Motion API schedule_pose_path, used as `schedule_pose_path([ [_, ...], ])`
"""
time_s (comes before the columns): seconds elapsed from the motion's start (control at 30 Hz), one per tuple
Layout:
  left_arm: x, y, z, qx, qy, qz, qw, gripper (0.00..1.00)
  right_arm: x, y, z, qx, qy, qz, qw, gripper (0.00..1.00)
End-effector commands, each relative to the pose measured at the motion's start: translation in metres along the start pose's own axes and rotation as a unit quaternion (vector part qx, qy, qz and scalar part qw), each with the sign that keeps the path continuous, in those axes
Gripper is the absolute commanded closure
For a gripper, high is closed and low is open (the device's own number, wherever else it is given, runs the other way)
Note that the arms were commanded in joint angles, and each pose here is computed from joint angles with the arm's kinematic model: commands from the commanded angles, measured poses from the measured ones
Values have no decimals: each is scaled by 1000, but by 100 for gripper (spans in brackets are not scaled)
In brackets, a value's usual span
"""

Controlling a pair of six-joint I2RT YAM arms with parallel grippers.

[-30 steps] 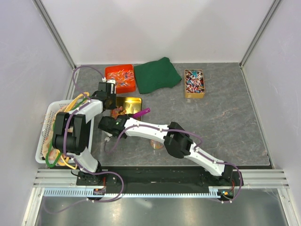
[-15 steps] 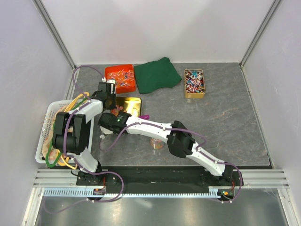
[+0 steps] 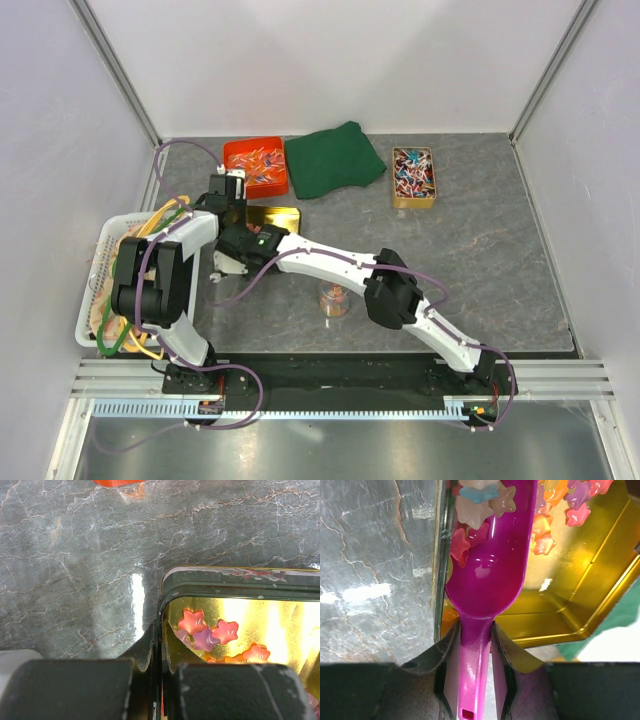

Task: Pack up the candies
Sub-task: Scoop the fake candies from the storage box.

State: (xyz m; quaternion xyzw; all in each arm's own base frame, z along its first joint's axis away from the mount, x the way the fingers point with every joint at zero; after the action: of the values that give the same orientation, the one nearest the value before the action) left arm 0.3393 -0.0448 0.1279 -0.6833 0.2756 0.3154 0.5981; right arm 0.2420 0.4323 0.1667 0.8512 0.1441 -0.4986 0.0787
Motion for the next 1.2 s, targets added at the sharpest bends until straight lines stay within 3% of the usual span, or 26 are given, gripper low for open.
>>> schedule_pose_path([
  [0.0,-1,-23,-12,-27,34,-49,998,98,-4,5,4,52,-75,-64,994,100],
  [0.4,0,-23,-11,-25,31,-49,998,98,0,20,3,100,-147,-132,975,100],
  [0.67,2,-22,-11,-24,32,-45,998,98,5,32,0,141,-137,-150,969,100],
  [1.17,4,-20,-11,-23,32,-41,998,98,3,58,-11,138,-64,-99,983,100],
])
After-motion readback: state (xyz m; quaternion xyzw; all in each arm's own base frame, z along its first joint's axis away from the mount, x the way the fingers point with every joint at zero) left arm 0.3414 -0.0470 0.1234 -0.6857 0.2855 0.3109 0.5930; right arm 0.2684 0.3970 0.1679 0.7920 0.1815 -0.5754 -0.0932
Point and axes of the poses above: each gripper's point midway between its finger pads, its own x axis out along the fingers, its own z axis along the line the jaws close on, y = z × x, the point moved 10 cm from there along -x, back along the fingers, and after that the axes turned 10 degrees about -x, right-handed, at the moved point
